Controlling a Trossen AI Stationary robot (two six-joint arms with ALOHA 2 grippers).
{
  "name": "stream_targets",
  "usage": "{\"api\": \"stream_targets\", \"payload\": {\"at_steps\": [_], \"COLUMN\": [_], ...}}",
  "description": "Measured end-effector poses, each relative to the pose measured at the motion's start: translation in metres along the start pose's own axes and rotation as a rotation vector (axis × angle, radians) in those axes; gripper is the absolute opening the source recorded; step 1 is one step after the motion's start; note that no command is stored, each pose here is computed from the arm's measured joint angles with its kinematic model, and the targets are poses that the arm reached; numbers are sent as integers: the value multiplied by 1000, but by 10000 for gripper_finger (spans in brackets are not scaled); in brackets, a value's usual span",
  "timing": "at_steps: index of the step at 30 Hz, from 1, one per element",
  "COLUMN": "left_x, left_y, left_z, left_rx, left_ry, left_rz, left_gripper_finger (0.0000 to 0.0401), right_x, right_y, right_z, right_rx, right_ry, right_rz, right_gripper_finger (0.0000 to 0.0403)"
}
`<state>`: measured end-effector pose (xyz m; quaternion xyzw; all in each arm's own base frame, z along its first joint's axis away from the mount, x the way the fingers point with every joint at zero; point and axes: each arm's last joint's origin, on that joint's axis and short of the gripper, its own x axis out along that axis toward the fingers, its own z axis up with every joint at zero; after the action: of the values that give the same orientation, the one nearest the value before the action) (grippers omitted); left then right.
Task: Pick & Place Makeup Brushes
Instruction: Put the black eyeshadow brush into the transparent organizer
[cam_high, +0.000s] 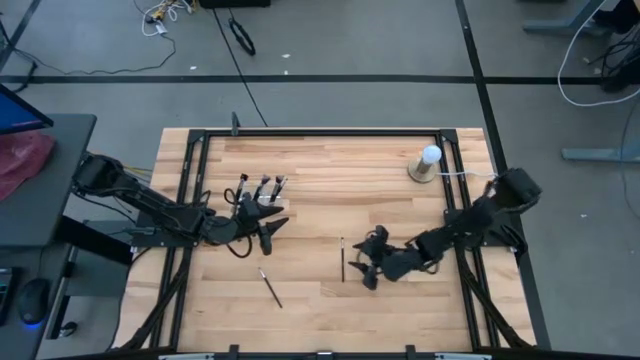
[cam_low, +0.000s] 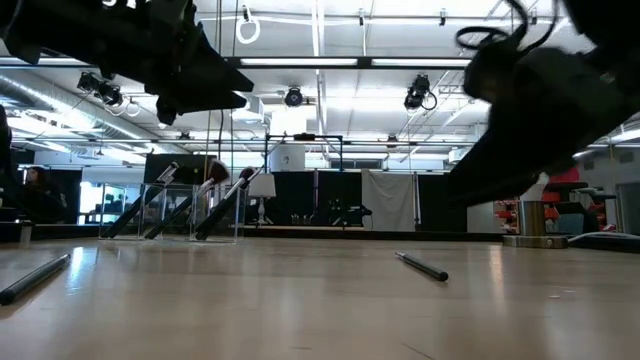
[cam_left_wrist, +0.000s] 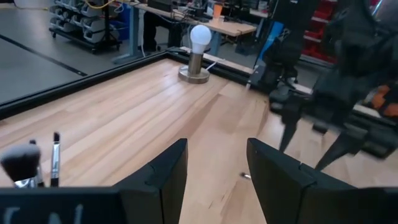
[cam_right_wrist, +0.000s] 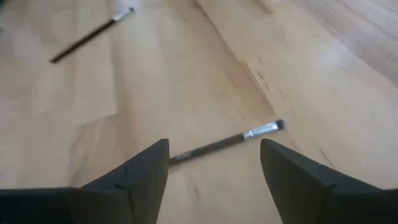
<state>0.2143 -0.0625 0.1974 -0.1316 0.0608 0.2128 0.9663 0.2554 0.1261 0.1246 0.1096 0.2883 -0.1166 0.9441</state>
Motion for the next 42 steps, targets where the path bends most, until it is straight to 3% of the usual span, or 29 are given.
{"api": "stream_targets", "payload": {"at_steps": [6, 12, 15, 22, 32, 37, 42], "left_x": [-2, -5, -6, -10, -14, -4, 18], "left_y": [-4, -6, -7, -12, -17, -32, -64], "left_z": [2, 3, 3, 1, -4, -17, -28], "left_rx": [-43, -58, -62, -66, -49, 4, 149], "left_ry": [-21, -38, -42, -36, -47, -51, -38], "left_rz": [-30, -26, -21, -46, -27, -44, -54], "left_gripper_finger": [172, 172, 172, 172, 172, 172, 171], "right_x": [32, 50, 52, 53, 50, 50, 39], "right_y": [1, -5, -8, -24, -43, -44, -43], "right_z": [-1, -3, -4, -13, -25, -24, -16], "right_rx": [-1, 30, -11, -164, -165, -215, -259], "right_ry": [87, 127, 141, 219, 195, 186, 170], "right_rz": [-77, -79, -78, -50, -9, -19, -6], "right_gripper_finger": [256, 246, 231, 172, 17, 18, 6]}}
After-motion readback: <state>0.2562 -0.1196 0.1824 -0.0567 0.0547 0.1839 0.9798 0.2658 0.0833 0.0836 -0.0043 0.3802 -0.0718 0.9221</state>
